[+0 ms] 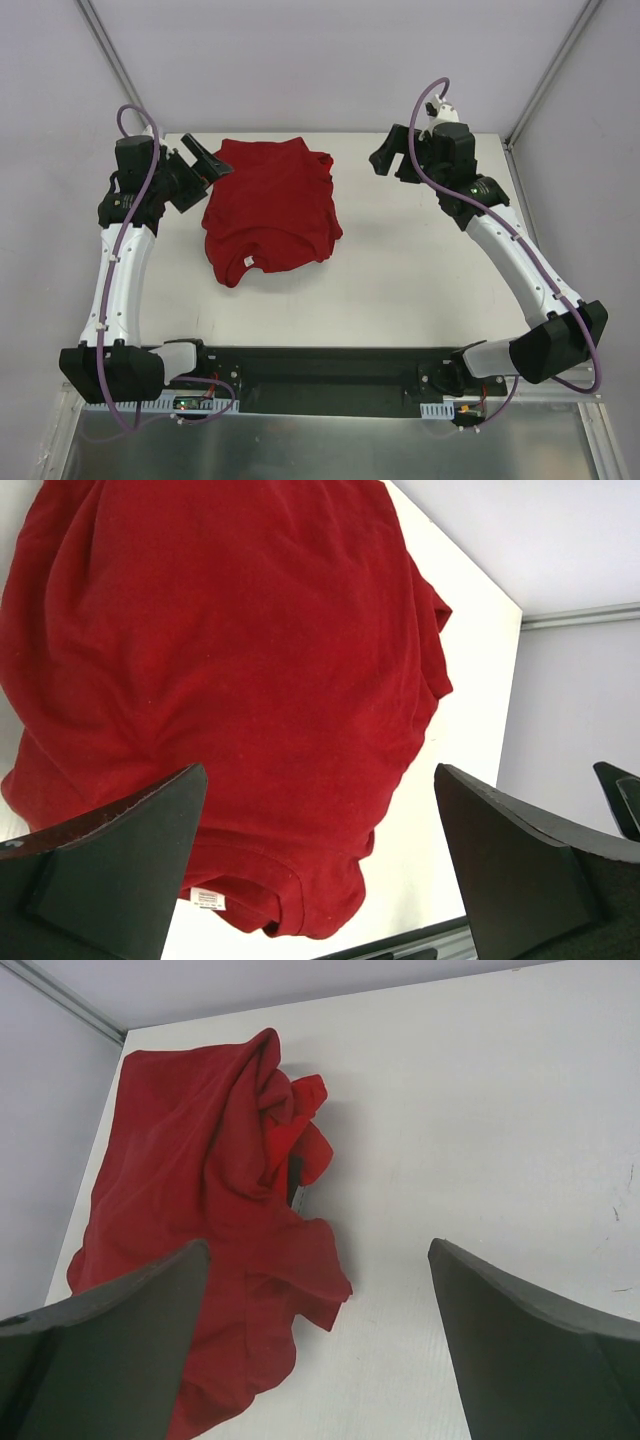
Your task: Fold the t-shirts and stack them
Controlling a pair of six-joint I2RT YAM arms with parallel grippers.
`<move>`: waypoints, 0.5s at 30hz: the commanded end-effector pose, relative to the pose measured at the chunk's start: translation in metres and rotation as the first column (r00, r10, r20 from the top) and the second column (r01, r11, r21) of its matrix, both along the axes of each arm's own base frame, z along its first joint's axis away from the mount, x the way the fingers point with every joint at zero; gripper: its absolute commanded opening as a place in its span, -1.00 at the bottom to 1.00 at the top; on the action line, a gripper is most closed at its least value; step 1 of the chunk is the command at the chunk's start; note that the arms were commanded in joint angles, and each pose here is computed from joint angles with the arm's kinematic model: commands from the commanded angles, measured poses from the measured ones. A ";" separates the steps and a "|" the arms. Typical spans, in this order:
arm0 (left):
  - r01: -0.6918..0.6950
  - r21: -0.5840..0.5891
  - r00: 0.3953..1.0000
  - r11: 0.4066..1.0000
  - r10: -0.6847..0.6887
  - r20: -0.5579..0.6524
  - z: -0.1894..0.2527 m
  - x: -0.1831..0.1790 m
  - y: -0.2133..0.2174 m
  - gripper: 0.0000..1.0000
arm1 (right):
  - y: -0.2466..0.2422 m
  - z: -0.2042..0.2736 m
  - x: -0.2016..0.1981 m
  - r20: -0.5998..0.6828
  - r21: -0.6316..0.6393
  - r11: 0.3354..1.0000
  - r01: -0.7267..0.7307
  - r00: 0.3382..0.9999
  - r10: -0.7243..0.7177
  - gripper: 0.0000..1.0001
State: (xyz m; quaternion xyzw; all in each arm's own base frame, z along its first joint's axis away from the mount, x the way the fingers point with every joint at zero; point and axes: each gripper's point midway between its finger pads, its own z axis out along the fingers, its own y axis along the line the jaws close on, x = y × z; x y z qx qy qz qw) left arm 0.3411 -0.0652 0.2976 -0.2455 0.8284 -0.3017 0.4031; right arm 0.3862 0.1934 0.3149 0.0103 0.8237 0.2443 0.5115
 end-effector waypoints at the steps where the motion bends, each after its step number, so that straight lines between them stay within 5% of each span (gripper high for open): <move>1: 0.023 0.069 0.998 0.997 -0.026 0.050 0.007 0.004 0.006 0.99 | 0.006 0.044 0.000 0.100 0.087 0.996 -0.018 0.995 0.010 0.93; 4: 0.112 0.293 0.981 0.949 -0.153 0.120 0.018 0.006 0.017 0.99 | 0.011 0.049 0.002 0.128 0.104 0.994 -0.045 0.991 0.031 0.93; 7: -0.051 0.466 0.988 0.883 -0.023 0.151 0.032 0.012 0.058 0.98 | 0.012 0.051 0.007 0.144 0.094 0.995 -0.047 0.989 0.033 0.93; 9: -0.108 0.478 0.982 0.872 0.020 0.185 0.044 0.014 0.067 0.99 | 0.012 0.057 0.011 0.161 0.079 0.996 -0.044 0.986 0.031 0.93; 15: 0.012 0.406 0.978 0.914 -0.096 0.186 0.044 0.021 0.040 0.99 | 0.016 0.076 0.021 0.191 0.125 0.992 -0.033 0.982 0.008 0.93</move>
